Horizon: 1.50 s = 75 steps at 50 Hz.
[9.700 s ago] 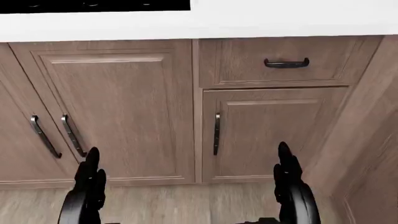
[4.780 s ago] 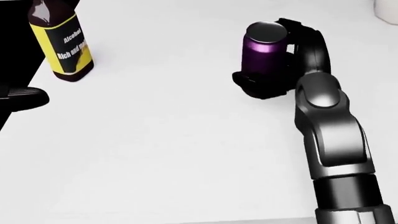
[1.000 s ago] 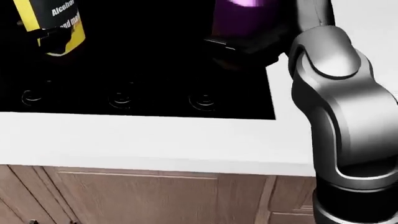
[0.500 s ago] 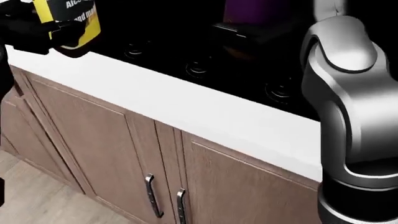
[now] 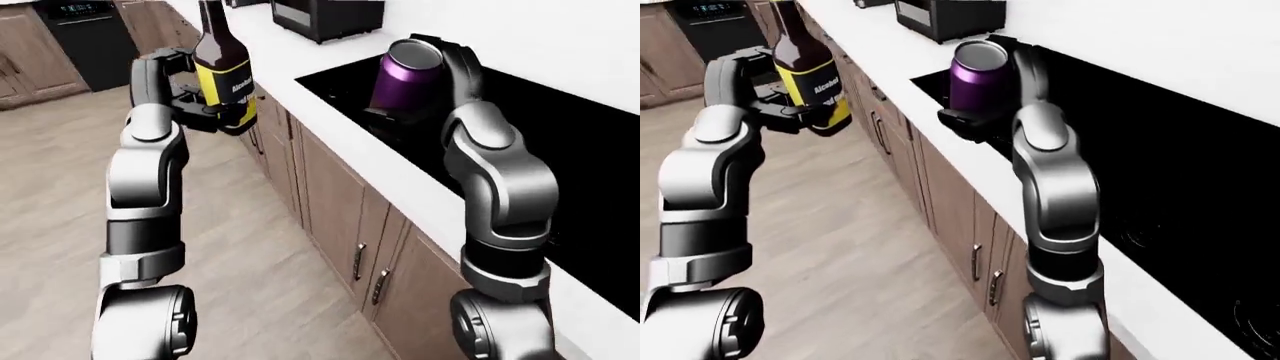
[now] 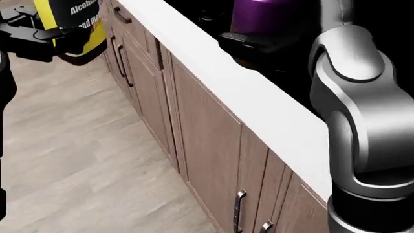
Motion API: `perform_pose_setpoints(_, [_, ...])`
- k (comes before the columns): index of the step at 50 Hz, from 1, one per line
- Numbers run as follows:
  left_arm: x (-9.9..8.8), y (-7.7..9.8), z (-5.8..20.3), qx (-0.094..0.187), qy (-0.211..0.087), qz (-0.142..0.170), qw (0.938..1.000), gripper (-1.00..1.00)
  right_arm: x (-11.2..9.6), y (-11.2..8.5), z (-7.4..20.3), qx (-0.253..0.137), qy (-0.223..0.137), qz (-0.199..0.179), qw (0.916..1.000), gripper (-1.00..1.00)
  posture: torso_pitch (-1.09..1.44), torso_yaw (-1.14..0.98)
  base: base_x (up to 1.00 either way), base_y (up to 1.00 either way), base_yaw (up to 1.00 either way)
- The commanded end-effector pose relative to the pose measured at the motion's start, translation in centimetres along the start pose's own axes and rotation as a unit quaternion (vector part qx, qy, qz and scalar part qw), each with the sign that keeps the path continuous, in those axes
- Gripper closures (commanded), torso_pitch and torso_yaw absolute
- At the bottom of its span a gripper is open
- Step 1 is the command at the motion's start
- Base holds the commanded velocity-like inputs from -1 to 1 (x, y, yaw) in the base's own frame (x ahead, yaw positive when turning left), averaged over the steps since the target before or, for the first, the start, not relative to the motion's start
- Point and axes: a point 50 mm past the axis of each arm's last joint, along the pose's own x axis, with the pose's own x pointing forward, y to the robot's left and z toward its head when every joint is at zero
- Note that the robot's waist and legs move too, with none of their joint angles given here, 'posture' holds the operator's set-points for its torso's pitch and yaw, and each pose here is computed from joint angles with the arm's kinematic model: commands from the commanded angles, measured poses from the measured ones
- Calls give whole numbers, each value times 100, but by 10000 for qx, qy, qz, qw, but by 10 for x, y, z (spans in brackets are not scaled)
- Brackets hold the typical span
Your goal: Move the drinks to the dining counter.
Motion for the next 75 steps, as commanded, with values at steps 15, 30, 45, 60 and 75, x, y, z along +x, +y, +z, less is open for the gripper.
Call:
perform_pose_setpoints(15, [-5,15,35,-233,-864,312,9955,100,-3,5,20,48,-540,99,9985,100,0,0,0,0,100])
perform_pose_setpoints(30, [-4,11,33,-216,-858,281,9957,100,-2,2,20,89,-579,54,9983,100,0,0,1,0,100])
perform_pose_setpoints(45, [-7,10,32,-210,-870,238,9957,100,-2,4,15,123,-439,128,9989,100,0,0,44,11,72])
perform_pose_setpoints(60, [-9,4,28,-169,-878,142,9959,100,-1,3,9,145,-375,120,9991,100,0,0,98,28,0])
perform_pose_setpoints(75, [-12,1,27,-169,-908,75,9957,100,-1,1,7,248,-320,117,9991,100,0,0,100,20,0])
